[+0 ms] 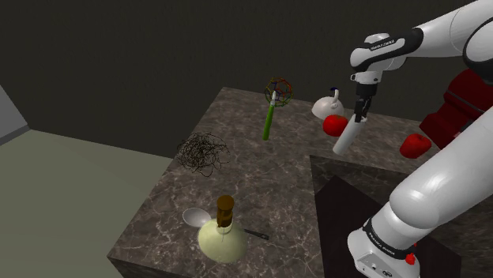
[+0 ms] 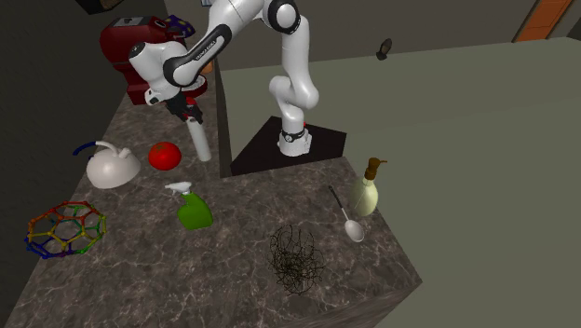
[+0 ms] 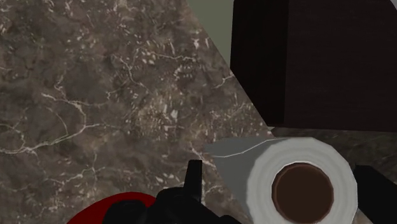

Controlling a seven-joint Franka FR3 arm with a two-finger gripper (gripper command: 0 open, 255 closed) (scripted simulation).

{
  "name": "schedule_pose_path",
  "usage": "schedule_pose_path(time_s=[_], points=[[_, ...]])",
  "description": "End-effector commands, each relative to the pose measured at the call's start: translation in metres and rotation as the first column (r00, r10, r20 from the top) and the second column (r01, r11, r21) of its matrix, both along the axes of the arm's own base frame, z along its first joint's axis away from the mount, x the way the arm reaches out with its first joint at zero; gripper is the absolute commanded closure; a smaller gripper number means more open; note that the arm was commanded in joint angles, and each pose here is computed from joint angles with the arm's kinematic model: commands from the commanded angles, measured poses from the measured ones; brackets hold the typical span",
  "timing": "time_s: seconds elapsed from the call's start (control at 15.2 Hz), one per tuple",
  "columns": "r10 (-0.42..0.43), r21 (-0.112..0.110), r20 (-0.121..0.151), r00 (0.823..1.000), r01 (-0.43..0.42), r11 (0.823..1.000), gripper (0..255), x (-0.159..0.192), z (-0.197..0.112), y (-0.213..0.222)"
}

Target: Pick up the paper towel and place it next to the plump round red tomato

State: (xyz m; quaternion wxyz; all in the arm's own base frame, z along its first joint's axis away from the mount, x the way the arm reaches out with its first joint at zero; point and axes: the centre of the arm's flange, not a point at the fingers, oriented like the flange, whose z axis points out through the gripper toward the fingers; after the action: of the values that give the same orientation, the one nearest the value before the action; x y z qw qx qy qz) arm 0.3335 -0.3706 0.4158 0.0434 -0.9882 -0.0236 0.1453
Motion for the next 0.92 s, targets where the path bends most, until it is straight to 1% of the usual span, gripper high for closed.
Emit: schedule_pose_path(time_s=[0.0,0.07,0.33,0.86], points=[[0.0,0.0,0.0,1.0,0.0,1.0,0,0.0,0.0,0.0],[0.0,0.0,0.0,1.0,0.0,1.0,0,0.0,0.0,0.0],[0.0,0.0,0.0,1.0,0.0,1.0,0,0.014,0.048,-0.004],[0.0,0.0,0.0,1.0,0.0,1.0,0,0.014,0.048,-0.004]])
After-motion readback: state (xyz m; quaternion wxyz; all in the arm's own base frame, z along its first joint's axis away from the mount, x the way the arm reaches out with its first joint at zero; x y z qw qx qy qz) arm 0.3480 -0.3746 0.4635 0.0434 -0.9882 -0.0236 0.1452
